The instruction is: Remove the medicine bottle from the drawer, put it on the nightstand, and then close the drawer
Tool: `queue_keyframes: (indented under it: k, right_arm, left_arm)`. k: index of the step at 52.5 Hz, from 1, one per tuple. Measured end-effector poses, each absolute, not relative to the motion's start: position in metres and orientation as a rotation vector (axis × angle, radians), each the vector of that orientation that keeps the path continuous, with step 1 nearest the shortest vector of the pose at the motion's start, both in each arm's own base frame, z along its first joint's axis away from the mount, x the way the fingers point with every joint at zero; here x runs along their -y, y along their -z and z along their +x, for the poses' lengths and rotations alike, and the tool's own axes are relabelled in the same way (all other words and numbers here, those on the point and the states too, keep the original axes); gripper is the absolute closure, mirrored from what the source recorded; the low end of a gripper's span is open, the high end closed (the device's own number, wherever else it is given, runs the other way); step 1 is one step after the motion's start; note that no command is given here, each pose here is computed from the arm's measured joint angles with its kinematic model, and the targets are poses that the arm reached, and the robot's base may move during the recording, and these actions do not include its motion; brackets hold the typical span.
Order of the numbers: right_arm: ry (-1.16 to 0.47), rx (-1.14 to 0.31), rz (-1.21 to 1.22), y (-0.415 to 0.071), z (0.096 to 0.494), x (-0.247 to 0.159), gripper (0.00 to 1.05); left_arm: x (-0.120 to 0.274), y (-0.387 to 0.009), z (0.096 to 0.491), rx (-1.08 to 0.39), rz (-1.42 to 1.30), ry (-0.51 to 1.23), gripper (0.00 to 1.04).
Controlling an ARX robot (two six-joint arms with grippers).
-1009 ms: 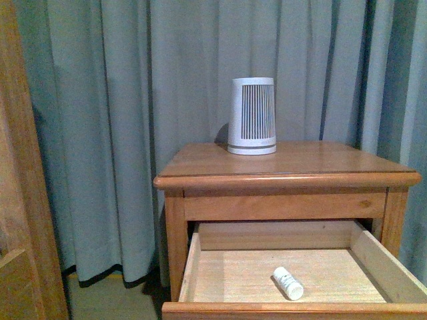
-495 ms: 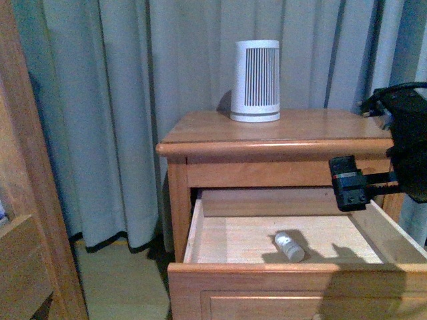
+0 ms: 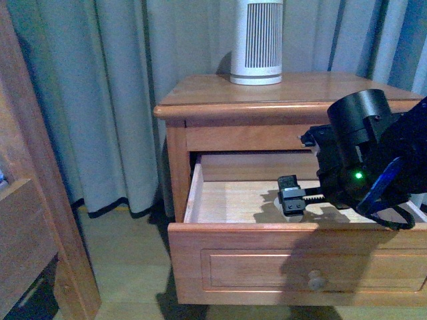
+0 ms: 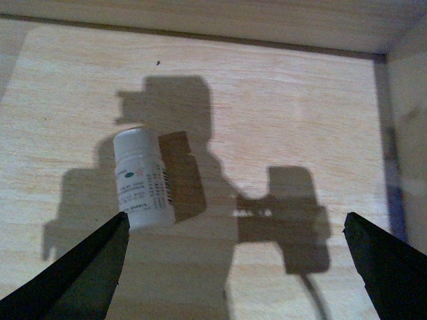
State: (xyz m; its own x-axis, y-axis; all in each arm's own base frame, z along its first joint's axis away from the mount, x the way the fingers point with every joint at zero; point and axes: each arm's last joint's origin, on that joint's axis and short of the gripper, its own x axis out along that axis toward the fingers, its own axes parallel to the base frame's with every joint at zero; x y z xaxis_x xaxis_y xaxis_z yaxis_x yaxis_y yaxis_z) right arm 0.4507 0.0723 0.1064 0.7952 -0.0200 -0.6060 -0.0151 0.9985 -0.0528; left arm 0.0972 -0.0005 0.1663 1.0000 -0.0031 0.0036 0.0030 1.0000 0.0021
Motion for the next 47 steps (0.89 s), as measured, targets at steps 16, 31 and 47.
queue_keyframes:
  k: [16, 31, 47]
  right_arm:
    - [-0.001, -0.675, -0.061, -0.083, 0.473, -0.087, 0.07]
    - [0.004, -0.702, -0.061, -0.075, 0.474, -0.094, 0.37]
    - [0.029, -0.718, -0.047, -0.074, 0.473, -0.094, 0.74]
  left_arm:
    - [0.000, -0.166, 0.097, 0.004, 0.002, 0.003, 0.07]
    - [0.000, -0.166, 0.097, 0.004, 0.002, 0.003, 0.07]
    - [0.000, -0.166, 0.097, 0.004, 0.002, 0.003, 0.07]
